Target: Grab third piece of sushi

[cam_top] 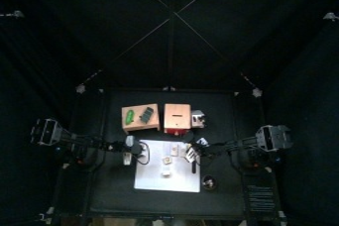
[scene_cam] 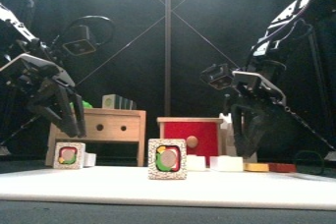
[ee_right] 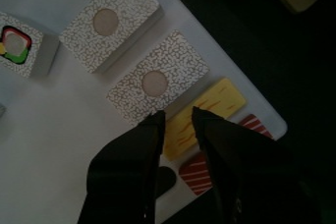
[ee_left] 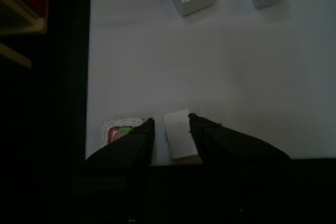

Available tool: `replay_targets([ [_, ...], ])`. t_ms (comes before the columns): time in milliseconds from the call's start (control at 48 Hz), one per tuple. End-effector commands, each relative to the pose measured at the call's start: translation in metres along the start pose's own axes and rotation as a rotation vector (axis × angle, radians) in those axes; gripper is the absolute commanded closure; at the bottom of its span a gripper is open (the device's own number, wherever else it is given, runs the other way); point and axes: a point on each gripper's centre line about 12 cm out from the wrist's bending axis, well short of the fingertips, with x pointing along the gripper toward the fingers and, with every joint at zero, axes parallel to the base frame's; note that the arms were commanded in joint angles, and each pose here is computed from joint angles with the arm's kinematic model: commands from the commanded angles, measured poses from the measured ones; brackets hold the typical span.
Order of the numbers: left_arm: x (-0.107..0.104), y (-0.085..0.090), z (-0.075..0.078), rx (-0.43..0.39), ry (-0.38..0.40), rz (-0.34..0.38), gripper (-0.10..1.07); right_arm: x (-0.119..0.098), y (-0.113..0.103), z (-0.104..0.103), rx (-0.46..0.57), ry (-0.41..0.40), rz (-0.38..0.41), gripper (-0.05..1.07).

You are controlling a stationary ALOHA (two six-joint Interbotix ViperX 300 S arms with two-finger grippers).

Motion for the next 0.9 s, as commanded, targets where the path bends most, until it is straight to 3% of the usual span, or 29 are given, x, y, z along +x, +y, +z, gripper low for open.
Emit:
replay_targets([
  [0,-0.001,0.001,0.022,0.0,-0.053,0.006,0.22,-0.006,0.006,0.008,0.006,-0.026,0.027,0.32],
  [104,0.004,0.0,0.035,0.0,-0.072,0.001,0.22,-0.007,0.006,0.009,0.005,-0.027,0.026,0.32],
  [312,0.032,-0.004,0.062,-0.016,-0.064,-0.026,0.15,-0.007,0.008,0.01,-0.008,-0.034,0.03,0.32],
  [562,0.074,-0.008,0.082,-0.02,-0.037,-0.047,-0.05,-0.007,0.009,0.008,-0.021,-0.033,0.03,0.32],
  [875,0.096,-0.011,0.097,-0.043,-0.042,-0.052,-0.05,-0.006,0.007,0.006,-0.031,-0.03,0.022,0.32],
])
